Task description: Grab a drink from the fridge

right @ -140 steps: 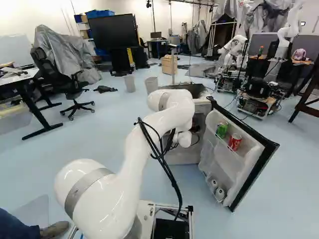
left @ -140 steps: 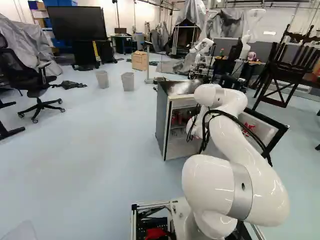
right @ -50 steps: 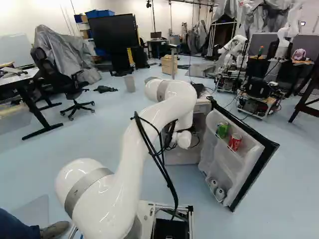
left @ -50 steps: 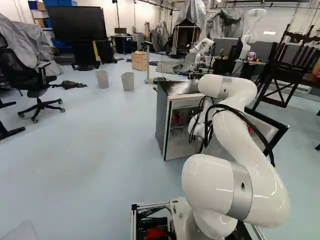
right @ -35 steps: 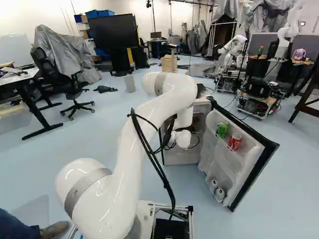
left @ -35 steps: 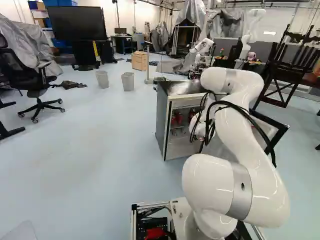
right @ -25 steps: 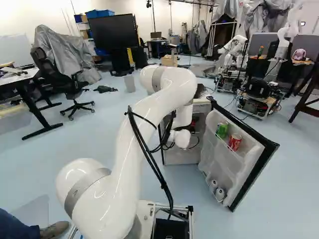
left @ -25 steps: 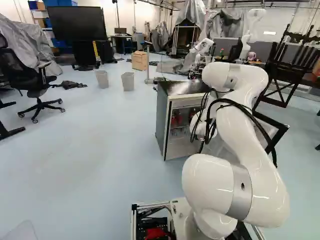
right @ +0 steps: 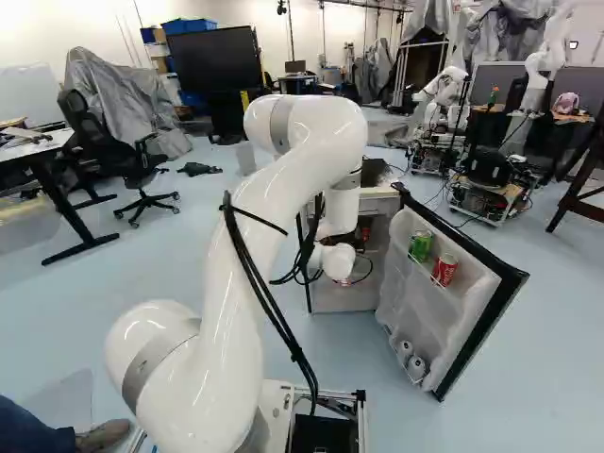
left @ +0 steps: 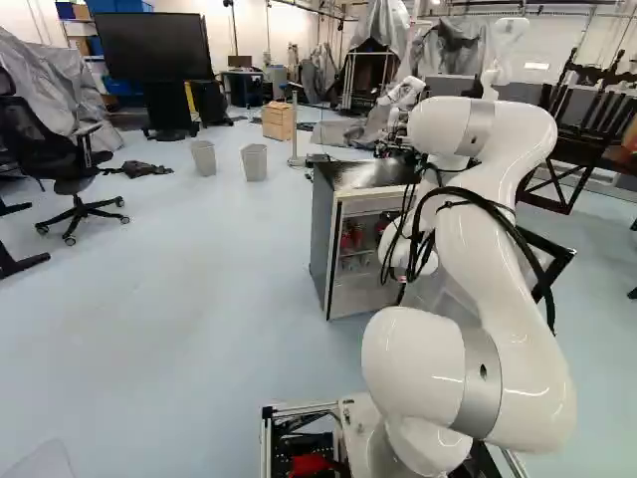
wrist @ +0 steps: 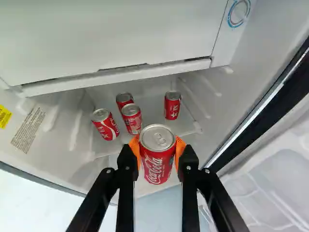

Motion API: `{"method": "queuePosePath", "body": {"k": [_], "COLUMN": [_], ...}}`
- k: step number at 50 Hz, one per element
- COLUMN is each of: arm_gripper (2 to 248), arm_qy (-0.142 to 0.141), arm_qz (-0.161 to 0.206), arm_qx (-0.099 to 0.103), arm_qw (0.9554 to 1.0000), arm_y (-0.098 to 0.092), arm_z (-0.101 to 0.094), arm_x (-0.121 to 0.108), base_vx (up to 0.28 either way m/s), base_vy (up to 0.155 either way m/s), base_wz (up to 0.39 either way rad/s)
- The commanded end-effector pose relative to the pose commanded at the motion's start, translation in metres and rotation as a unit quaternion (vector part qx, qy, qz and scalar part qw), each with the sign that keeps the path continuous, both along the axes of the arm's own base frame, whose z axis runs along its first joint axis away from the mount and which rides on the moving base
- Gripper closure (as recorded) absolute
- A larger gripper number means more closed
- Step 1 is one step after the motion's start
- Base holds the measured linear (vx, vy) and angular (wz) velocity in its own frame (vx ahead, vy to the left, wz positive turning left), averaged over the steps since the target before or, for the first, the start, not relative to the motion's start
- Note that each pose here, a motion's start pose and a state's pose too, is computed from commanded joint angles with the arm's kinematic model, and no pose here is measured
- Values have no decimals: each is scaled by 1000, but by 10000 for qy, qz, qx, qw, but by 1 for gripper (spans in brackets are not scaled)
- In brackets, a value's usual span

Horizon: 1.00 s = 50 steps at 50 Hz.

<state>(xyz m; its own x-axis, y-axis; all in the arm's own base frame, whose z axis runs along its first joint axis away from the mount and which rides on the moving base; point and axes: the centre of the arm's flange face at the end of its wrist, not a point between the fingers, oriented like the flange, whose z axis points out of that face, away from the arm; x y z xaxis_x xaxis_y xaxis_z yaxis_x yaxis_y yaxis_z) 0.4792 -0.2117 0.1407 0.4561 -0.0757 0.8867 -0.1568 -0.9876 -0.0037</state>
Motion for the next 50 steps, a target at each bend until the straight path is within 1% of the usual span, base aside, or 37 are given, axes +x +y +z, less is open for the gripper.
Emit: {"method": "queuePosePath", "body": {"k": [28,42,50], "arm_gripper": [158,158,158], "arm_qy": [56,36,-13], "arm_qz": [54,63,59], "arm_qx": [27,17,-7], "arm_qw": [10000,10000,10000], "arm_y": [28,38,40], "arm_z": [45,65,75], "arm_x": [-44,-64,-69], "base_vx": [0,0,0], "base_vy": [0,0,0], "base_wz": [0,0,0]}}
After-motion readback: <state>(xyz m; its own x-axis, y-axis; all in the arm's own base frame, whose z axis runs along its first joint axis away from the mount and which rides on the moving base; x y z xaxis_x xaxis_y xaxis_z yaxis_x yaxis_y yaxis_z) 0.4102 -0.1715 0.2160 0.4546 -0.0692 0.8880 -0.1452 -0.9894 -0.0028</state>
